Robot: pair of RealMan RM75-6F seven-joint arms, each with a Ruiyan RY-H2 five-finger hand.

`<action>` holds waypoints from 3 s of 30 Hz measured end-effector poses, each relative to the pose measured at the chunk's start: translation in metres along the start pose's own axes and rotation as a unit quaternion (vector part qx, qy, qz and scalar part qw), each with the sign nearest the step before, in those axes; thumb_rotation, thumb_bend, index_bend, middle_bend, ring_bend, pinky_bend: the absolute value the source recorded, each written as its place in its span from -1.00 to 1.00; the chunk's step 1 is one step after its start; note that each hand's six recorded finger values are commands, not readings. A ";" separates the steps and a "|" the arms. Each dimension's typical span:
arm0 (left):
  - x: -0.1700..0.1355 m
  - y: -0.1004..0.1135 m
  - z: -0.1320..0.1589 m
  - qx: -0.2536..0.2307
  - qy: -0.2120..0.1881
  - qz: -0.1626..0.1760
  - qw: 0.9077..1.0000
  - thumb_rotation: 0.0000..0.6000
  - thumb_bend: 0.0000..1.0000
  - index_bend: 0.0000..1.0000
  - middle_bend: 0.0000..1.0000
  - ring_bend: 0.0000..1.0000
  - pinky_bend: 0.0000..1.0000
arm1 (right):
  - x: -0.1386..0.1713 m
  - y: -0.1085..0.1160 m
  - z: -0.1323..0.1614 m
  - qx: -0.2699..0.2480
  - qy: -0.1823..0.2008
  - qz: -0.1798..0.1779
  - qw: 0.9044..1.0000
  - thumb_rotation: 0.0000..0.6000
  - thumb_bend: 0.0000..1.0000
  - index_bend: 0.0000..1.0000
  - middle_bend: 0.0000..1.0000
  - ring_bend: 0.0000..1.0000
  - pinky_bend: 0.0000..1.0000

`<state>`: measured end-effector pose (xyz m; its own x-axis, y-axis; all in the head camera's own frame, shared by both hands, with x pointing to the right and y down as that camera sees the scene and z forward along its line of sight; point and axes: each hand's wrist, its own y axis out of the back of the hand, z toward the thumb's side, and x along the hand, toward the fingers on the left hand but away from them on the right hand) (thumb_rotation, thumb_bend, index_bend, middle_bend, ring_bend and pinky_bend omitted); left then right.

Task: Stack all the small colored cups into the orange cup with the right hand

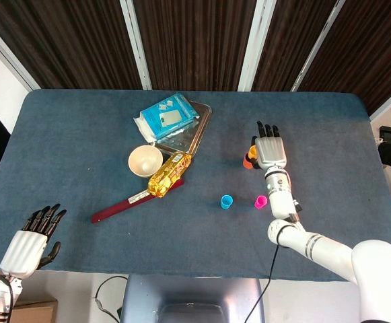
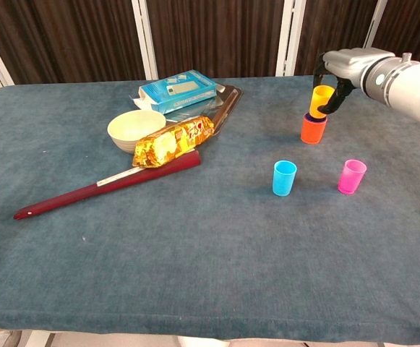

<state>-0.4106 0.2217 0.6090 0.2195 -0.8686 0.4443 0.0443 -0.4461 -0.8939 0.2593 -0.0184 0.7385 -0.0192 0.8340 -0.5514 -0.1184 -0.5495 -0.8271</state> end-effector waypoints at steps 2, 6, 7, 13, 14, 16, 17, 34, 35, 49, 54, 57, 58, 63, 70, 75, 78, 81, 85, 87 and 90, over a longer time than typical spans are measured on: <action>0.000 0.000 0.000 0.000 0.000 0.000 1.000 1.00 -0.09 -1.00 -1.00 -0.95 -0.73 | 0.000 -0.002 0.000 0.001 0.001 0.001 1.000 1.00 -0.04 0.19 -0.96 -1.00 -1.00; 0.000 0.000 0.000 0.000 0.001 0.001 1.000 1.00 -0.09 -1.00 -1.00 -0.95 -0.73 | 0.000 -0.007 0.000 0.001 0.001 0.008 1.000 1.00 -0.04 -0.01 -0.95 -1.00 -1.00; 0.000 0.000 0.000 0.000 0.001 0.000 1.000 1.00 -0.09 -1.00 -1.00 -0.95 -0.73 | 0.000 -0.008 -0.001 0.001 0.000 0.009 1.000 1.00 -0.04 -0.05 -0.95 -1.00 -1.00; 0.000 0.000 0.000 -0.001 0.001 0.000 1.000 1.00 -0.09 -1.00 -1.00 -0.95 -0.73 | 0.001 -0.009 -0.001 0.002 0.005 0.012 1.000 1.00 -0.04 -0.22 -0.96 -1.00 -1.00; 0.000 0.000 0.000 -0.001 0.001 0.000 1.000 1.00 -0.09 -1.00 -1.00 -0.95 -0.73 | 0.002 -0.008 -0.001 0.003 0.006 0.011 1.000 1.00 -0.04 -0.23 -0.96 -1.00 -1.00; 0.000 0.000 0.000 -0.001 0.000 0.000 1.000 1.00 -0.09 -1.00 -1.00 -0.95 -0.73 | 0.004 -0.007 -0.001 0.002 0.010 0.010 1.000 1.00 -0.04 -0.23 -0.97 -1.00 -1.00; 0.000 0.000 0.001 -0.001 -0.001 0.000 1.000 1.00 -0.09 -1.00 -1.00 -0.95 -0.73 | 0.007 -0.006 0.000 -0.001 0.015 0.010 1.000 1.00 -0.04 -0.23 -0.97 -1.00 -1.00; -0.003 0.001 0.005 -0.001 -0.008 0.003 1.000 1.00 -0.09 -1.00 -1.00 -0.95 -0.73 | 0.118 -0.002 0.035 -0.022 0.197 0.037 0.979 1.00 -0.04 -0.31 -1.00 -1.00 -1.00; -0.004 0.001 0.005 -0.001 -0.008 0.004 1.000 1.00 -0.09 -1.00 -1.00 -0.95 -0.73 | 0.120 -0.007 0.035 -0.012 0.199 0.042 0.979 1.00 -0.05 -0.31 -1.00 -1.00 -1.00; -0.005 0.003 0.003 -0.004 -0.008 0.005 1.000 1.00 -0.09 -1.00 -1.00 -0.95 -0.73 | 0.116 -0.049 0.049 0.009 0.195 0.080 0.978 1.00 -0.05 -0.26 -1.00 -1.00 -1.00; -0.005 0.004 0.003 -0.005 -0.008 0.007 1.000 1.00 -0.09 -1.00 -1.00 -0.95 -0.73 | 0.111 -0.056 0.055 0.014 0.192 0.085 0.978 1.00 -0.04 -0.14 -1.00 -1.00 -1.00; -0.005 0.004 0.002 -0.005 -0.007 0.007 1.000 1.00 -0.09 -1.00 -1.00 -0.95 -0.73 | 0.109 -0.059 0.059 0.014 0.193 0.087 0.977 1.00 -0.04 -0.07 -1.00 -1.00 -1.00; -0.005 0.004 0.002 -0.005 -0.007 0.007 1.000 1.00 -0.09 -1.00 -1.00 -0.95 -0.73 | 0.109 -0.060 0.060 0.014 0.193 0.087 0.977 1.00 -0.04 -0.06 -1.00 -1.00 -1.00; -0.005 0.004 0.002 -0.006 -0.007 0.006 1.000 1.00 -0.10 -1.00 -1.00 -0.95 -0.73 | 0.107 -0.062 0.064 0.013 0.194 0.087 0.977 1.00 -0.04 0.00 -1.00 -1.00 -1.00; -0.005 0.004 0.001 -0.006 -0.006 0.005 1.000 1.00 -0.09 -1.00 -1.00 -0.95 -0.73 | 0.105 -0.061 0.066 0.007 0.191 0.080 0.978 1.00 -0.04 0.10 -1.00 -1.00 -1.00; -0.006 0.005 0.001 -0.007 -0.007 0.008 1.000 1.00 -0.09 -1.00 -1.00 -0.95 -0.73 | 0.106 -0.061 0.067 0.007 0.190 0.082 0.978 1.00 -0.05 0.16 -1.00 -1.00 -1.00; -0.006 0.006 0.001 -0.008 -0.006 0.009 1.000 1.00 -0.09 -1.00 -1.00 -0.95 -0.73 | 0.106 -0.058 0.067 0.006 0.189 0.077 0.979 1.00 -0.04 0.19 -1.00 -1.00 -1.00; -0.006 0.006 0.000 -0.008 -0.006 0.009 1.000 1.00 -0.09 -1.00 -1.00 -0.95 -0.73 | 0.104 -0.051 0.063 0.000 0.183 0.067 0.981 1.00 -0.05 0.19 -1.00 -1.00 -1.00; -0.007 0.006 0.001 -0.007 -0.006 0.009 1.000 1.00 -0.10 -1.00 -1.00 -0.95 -0.73 | 0.095 -0.032 0.055 -0.020 0.166 0.043 0.985 1.00 -0.05 0.19 -0.99 -1.00 -1.00; -0.007 0.005 0.001 -0.006 -0.006 0.009 1.000 1.00 -0.09 -1.00 -1.00 -0.95 -0.73 | 0.085 -0.017 0.050 -0.033 0.150 0.024 0.988 1.00 -0.05 0.19 -0.98 -1.00 -1.00; -0.006 0.004 0.002 -0.004 -0.006 0.007 1.000 1.00 -0.09 -1.00 -1.00 -0.95 -0.73 | 0.066 0.001 0.039 -0.041 0.118 0.000 0.992 1.00 -0.04 0.18 -0.98 -1.00 -1.00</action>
<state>-0.4099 0.2253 0.6028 0.2318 -0.8718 0.4315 0.0344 -0.4359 -0.8993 0.2189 0.0383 0.7054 0.2143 0.8052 -0.5530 -0.0365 -0.5591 -0.8283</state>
